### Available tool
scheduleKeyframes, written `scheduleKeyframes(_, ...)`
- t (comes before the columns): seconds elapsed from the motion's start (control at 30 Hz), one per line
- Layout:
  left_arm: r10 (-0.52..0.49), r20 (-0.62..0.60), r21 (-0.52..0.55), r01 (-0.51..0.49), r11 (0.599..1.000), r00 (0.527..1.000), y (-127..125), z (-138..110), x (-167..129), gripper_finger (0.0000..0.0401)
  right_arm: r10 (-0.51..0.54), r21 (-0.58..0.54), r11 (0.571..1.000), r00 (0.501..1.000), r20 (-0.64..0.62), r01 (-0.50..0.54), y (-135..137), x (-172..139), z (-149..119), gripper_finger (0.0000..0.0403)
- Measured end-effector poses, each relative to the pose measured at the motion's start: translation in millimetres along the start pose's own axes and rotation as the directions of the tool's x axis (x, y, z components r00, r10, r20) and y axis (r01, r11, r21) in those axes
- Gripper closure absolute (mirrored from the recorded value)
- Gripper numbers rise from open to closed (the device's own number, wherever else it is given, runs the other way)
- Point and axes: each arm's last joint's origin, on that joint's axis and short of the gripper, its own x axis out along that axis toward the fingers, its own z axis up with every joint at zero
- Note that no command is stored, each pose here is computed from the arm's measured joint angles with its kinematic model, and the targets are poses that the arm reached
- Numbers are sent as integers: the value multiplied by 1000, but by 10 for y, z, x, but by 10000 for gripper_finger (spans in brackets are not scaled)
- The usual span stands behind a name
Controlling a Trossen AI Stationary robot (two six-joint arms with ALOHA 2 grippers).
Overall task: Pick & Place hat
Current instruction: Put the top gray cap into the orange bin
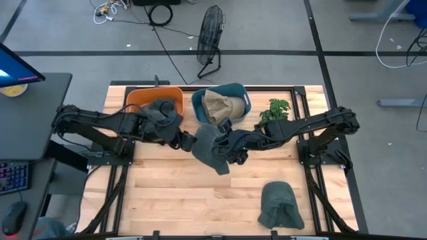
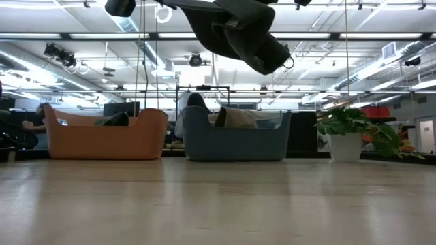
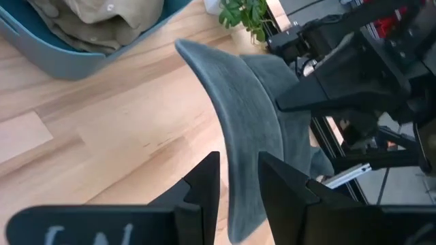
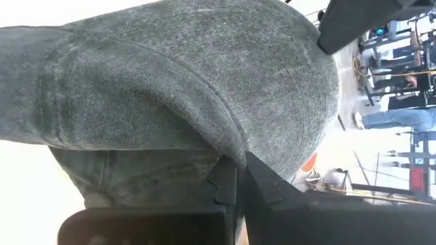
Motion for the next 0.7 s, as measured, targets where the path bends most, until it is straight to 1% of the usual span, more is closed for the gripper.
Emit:
scheduleKeyframes(0.13, -9, -16, 4, 9, 1000, 1000, -4, -5, 0, 298, -16, -16, 1000, 1000, 14, 16, -16, 2, 15, 398)
scheduleKeyframes(0.27, -46, -38, 62, 48, 997, 998, -31, -4, -1, 298, -57, -9, 998, 997, 55, 57, -58, 0, 56, 397)
scheduleKeyframes(0.33, -57, -34, 66, 60, 996, 998, -42, 0, -2, 303, -68, -6, 998, 996, 65, 69, -70, -1, 67, 396)
scheduleKeyframes(0.43, -65, -35, 87, 68, 994, 997, -48, 1, -2, 326, -67, -4, 998, 996, 63, 68, -68, 0, 66, 391)
scheduleKeyframes(0.57, -81, -33, 110, 85, 990, 996, -66, 9, -7, 381, -63, -7, 998, 997, 53, 64, -65, 8, 56, 381)
scheduleKeyframes(0.6, -81, -33, 112, 84, 990, 996, -66, 9, -7, 387, -64, 0, 998, 997, 52, 64, -65, 9, 55, 377)
scheduleKeyframes(0.7, -76, -33, 119, 80, 990, 997, -61, 8, -7, 386, -63, 43, 997, 997, 54, 61, -63, 8, 58, 357)
